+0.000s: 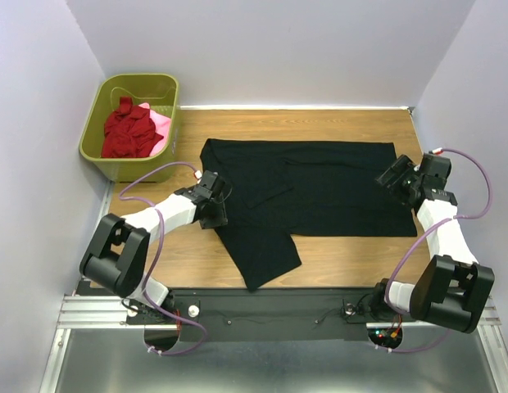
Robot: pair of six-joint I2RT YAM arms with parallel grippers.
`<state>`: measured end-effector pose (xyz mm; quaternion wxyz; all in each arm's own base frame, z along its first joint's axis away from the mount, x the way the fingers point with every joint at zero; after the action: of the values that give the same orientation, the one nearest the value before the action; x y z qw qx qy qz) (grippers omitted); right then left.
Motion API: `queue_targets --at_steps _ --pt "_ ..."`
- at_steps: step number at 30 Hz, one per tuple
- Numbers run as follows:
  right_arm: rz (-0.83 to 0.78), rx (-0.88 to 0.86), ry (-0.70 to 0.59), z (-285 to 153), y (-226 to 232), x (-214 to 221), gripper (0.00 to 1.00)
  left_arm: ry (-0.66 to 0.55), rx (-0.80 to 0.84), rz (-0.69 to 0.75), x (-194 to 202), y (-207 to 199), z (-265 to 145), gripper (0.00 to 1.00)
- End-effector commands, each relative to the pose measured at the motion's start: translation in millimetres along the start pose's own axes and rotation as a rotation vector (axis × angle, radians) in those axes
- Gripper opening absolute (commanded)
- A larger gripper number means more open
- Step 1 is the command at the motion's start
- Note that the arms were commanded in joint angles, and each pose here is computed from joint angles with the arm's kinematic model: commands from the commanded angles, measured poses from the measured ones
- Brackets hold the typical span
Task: Fold and stack the t-shirts
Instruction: Fold the tshirt
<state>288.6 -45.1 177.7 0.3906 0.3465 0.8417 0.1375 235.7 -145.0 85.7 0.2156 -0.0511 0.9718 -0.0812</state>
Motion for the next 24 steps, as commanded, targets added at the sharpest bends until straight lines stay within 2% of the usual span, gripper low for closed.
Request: queue_targets --at_steps 1,12,16,20,24 --pt "-0.025 0.001 -0.048 0.0 6.5 -13.4 0.9 0.035 -0.07 -0.018 0.7 3.6 3.6 0.38" --pt "-0.03 0.076 -0.032 6.3 -3.9 -11.8 0.9 0.118 -0.142 0.032 21.9 20.5 13.4 0.4" --pt "-0.046 0.222 -0.029 7.8 -24.0 -9.1 0.9 0.156 -0.126 0.053 28.8 20.9 17.8 0.42" --pt "-0.048 0.425 0.054 6.2 -54.2 9.5 0.9 0.151 -0.122 0.075 28.5 22.0 16.2 0.43" --pt "-0.048 0.538 0.078 4.2 -74.3 23.3 0.84 0.172 -0.097 0.088 31.8 20.5 16.6 0.38"
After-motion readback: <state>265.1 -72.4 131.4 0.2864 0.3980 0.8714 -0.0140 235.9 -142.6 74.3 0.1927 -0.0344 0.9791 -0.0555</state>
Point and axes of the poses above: each gripper's point midway between its finger pads, its own z axis out along the fingers, its own y axis along the line the jaws close on, x = y × z, the point moved 6 cm from there along -z, back along the fingers, and after that the axes turned 2 degrees about z, right-handed, at the moved point
